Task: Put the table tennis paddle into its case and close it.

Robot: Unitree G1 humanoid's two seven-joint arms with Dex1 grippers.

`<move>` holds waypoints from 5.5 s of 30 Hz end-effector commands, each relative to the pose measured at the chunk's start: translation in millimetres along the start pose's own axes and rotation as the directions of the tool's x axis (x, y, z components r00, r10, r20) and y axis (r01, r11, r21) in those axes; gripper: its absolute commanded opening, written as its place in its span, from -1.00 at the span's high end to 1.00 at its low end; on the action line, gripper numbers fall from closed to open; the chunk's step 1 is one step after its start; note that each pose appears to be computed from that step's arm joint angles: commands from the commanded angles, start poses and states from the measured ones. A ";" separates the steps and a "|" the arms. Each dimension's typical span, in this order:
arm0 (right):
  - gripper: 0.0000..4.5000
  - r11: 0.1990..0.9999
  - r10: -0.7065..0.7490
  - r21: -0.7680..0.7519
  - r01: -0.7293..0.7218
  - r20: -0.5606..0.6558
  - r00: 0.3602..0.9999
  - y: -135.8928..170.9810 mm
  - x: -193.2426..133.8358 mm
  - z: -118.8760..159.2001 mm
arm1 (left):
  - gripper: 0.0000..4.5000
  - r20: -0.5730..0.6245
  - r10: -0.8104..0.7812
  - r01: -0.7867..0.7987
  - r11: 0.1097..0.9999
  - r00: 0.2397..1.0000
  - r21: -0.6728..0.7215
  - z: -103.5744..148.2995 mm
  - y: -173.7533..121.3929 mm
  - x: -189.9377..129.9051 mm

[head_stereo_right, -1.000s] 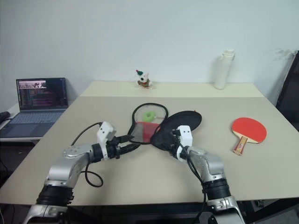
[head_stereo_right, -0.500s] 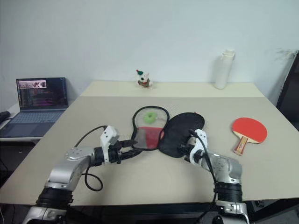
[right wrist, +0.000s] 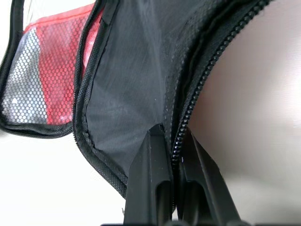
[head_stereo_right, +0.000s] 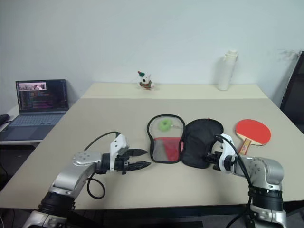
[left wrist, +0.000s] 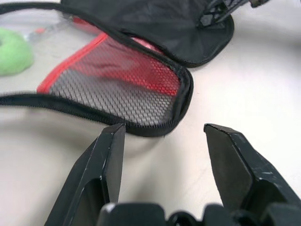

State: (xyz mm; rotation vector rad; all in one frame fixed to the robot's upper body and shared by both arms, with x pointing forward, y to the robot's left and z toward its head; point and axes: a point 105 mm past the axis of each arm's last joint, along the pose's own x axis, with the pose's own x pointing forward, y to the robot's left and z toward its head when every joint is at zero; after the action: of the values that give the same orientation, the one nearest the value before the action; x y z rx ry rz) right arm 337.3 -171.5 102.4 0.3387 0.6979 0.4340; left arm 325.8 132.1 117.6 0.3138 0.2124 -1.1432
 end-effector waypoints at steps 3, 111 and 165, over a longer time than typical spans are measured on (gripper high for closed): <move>0.99 0.998 -0.030 -0.054 0.032 0.026 0.999 -13.7 -4.5 24.6 | -0.28 0.025 -0.006 0.005 0.999 1.000 0.046 9.5 1.9 3.1; 0.49 0.910 -0.404 0.129 0.395 0.499 0.767 33.9 9.2 66.8 | -0.28 0.111 -0.139 0.123 0.983 0.984 0.135 48.6 -6.8 3.4; -1.00 0.879 0.273 -0.462 -0.116 0.290 0.917 91.1 -57.5 47.4 | 0.61 -0.075 0.332 -0.327 0.942 0.940 0.074 4.6 93.1 10.8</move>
State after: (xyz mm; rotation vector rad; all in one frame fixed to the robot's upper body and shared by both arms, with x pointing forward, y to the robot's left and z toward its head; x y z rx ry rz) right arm 309.0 -128.1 198.3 0.0732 0.2432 0.6820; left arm 410.3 159.7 122.3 0.4193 0.2261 -0.8110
